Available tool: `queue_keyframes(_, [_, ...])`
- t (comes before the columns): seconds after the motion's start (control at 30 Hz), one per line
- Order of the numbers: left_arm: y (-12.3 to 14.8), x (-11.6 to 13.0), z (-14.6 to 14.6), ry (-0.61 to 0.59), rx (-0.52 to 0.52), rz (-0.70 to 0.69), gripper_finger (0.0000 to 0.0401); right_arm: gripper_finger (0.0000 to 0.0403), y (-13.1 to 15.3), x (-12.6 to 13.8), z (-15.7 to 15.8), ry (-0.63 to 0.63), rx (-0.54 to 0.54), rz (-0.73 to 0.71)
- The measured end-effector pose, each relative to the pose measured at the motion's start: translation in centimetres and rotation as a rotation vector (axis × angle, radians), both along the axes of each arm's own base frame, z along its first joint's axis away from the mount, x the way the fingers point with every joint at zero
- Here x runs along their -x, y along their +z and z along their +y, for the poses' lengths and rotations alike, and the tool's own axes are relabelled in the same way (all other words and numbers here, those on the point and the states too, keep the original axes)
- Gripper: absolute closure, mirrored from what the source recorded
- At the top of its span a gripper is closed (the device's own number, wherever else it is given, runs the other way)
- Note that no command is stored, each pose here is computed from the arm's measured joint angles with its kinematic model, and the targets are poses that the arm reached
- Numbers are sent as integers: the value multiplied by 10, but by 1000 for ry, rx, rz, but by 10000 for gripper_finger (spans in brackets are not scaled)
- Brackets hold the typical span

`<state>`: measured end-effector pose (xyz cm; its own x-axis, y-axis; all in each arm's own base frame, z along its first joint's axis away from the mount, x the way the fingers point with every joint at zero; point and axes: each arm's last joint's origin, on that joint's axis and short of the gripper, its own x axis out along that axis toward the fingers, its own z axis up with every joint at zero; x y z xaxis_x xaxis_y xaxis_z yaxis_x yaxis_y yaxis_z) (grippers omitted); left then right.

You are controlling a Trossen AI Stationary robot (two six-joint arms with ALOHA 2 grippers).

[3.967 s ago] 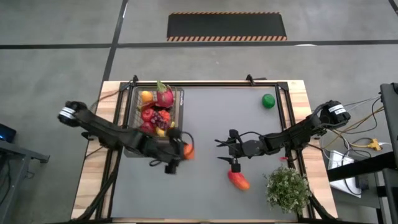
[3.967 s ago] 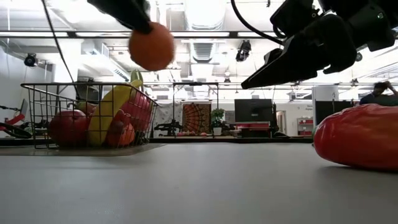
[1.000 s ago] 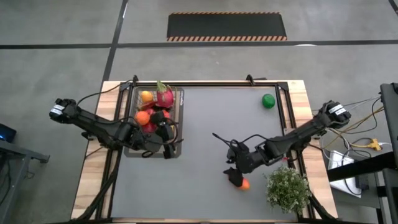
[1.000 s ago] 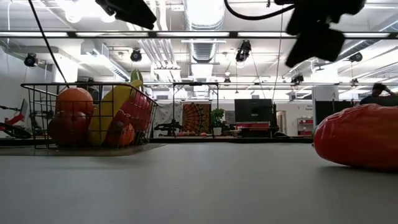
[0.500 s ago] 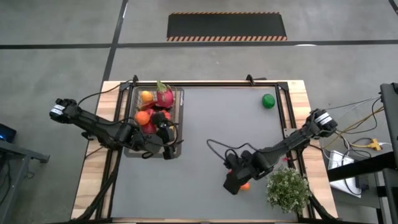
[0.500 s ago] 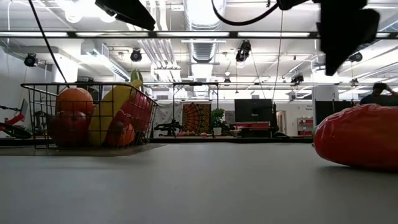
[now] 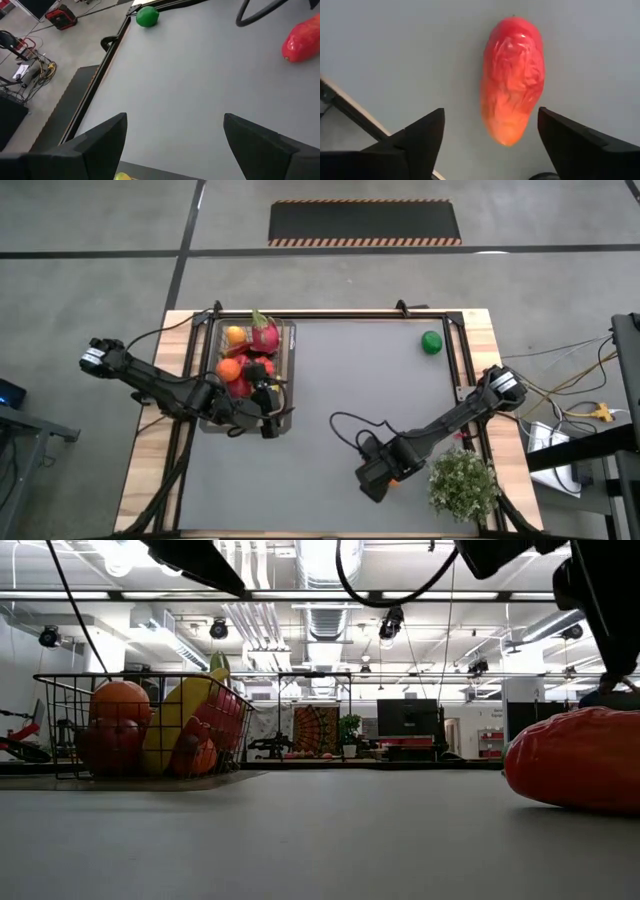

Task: Build produce basket
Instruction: Put the orange mango into the gold wire basket

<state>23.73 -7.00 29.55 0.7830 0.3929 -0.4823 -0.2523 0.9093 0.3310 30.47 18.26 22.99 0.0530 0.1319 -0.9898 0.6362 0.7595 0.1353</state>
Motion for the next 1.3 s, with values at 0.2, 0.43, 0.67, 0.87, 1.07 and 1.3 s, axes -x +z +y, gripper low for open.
queue_keyframes(0.2, [-2, 1, 0, 0, -1, 4, 89, 70, -12, 4, -2, -4, 22, 28])
queue_keyframes(0.43, [-1, 2, 1, -1, -1, 0, 89, 74, -36, 1, -1, 17, 52, 70])
queue_keyframes(0.67, [-1, 2, 1, -6, -10, -1, 89, 79, -57, -5, 0, 50, 120, 75])
queue_keyframes(0.87, [2, 0, 0, -22, -29, -21, 89, 156, -64, -12, 2, 55, 138, 25])
queue_keyframes(1.07, [3, 0, 0, -25, -28, -33, 89, 209, -63, -12, 1, 83, 164, 8])
queue_keyframes(1.3, [4, 0, 0, -27, -31, -34, 89, 209, -51, -13, -3, 266, 237, -64])
